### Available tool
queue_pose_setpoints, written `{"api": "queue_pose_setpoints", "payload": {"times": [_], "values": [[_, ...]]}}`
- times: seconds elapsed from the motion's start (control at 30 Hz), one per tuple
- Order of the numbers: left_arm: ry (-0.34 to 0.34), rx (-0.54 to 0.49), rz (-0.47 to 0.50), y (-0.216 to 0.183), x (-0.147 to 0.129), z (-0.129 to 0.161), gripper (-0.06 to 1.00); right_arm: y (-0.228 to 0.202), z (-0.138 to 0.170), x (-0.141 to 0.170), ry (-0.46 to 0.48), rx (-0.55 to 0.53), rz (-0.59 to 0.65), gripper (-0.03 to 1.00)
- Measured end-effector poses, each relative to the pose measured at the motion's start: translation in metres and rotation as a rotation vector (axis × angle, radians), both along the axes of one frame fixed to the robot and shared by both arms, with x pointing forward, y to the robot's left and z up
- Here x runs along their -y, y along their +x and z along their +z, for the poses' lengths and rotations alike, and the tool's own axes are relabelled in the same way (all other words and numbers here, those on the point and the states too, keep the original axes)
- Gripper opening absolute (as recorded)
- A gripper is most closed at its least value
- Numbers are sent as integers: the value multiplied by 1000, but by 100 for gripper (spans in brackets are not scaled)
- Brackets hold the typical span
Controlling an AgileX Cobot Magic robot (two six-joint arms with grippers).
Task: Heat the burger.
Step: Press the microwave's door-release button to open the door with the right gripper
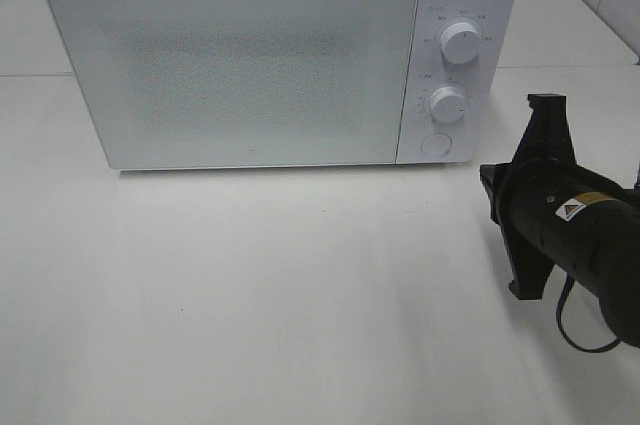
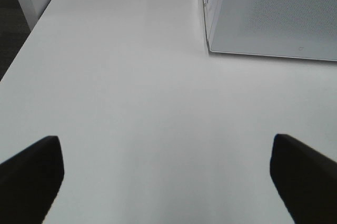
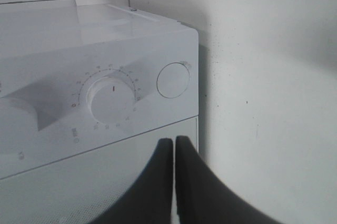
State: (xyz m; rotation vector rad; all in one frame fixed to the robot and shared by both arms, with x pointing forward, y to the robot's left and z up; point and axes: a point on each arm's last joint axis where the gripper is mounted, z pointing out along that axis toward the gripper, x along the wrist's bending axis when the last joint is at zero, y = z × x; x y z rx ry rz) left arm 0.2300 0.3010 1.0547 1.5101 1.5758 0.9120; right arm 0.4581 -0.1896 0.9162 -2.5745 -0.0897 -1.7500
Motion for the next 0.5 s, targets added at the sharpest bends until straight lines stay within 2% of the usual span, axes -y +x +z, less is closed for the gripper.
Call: {"api": "queue_pose_setpoints", "payload": {"times": [0.5], "values": [[0,0,0,0,0,0,99,45,-18,-3,39,-10,15,1]]}}
